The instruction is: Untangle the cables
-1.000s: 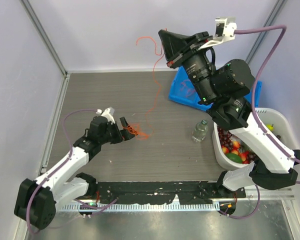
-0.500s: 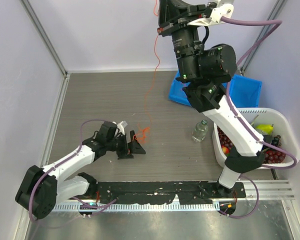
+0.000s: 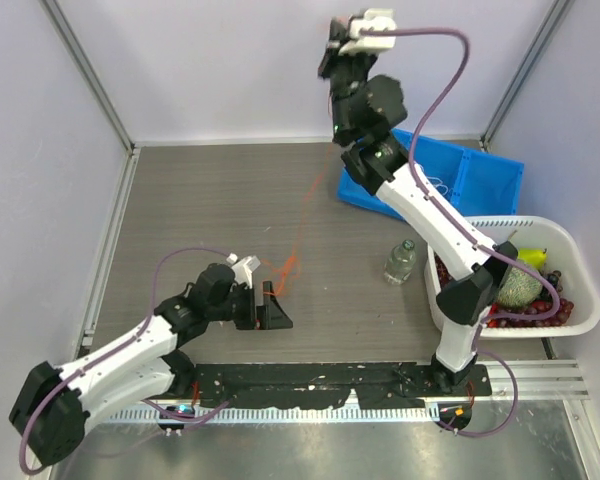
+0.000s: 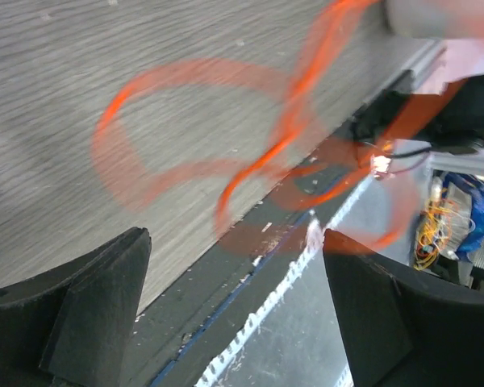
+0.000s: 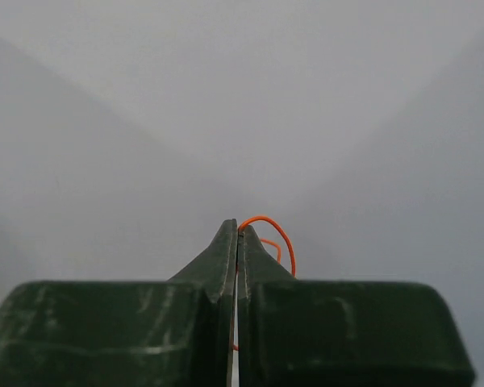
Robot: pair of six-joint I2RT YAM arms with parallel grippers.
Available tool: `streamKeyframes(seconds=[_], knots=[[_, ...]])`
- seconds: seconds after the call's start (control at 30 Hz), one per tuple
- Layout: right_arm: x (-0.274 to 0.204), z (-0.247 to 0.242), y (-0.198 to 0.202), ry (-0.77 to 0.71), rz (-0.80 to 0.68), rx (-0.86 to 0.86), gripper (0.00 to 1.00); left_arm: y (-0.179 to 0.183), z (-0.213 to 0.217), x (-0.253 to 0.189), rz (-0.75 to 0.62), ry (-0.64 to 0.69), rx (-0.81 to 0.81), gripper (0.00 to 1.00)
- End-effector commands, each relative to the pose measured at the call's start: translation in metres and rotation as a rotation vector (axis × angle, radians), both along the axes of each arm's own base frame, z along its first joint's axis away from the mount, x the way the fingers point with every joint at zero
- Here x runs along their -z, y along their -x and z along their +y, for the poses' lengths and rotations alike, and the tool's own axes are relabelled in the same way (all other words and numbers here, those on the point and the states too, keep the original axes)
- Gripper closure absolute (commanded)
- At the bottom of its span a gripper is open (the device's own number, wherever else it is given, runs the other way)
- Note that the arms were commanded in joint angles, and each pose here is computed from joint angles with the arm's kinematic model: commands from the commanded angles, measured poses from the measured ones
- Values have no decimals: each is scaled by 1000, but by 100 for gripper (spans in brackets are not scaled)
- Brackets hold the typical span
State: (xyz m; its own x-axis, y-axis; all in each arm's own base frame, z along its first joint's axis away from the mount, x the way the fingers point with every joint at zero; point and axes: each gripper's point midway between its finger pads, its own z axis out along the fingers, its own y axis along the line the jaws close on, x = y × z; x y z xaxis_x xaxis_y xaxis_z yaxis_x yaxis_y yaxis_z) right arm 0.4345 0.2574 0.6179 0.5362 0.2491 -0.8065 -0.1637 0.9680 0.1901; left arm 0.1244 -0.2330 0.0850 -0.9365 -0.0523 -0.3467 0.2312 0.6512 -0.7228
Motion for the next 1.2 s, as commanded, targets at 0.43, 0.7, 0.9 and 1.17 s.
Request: streamKeyframes(seconds=[0.43,0.7,0.9,1.17], knots=[[342,34,34,170,706,-310,99,-16,-3,-105,-149,64,-19,12],[434,6,86,317,1044,-322,92,-43,32,-57,-116,-336,-64,13],[458,1,144,314,1133,-510,55,-42,35,-60,-95,-376,-36,13],[419,66,242,265,729,-1162,32,-2,4,-76,-22,-181,246,13]])
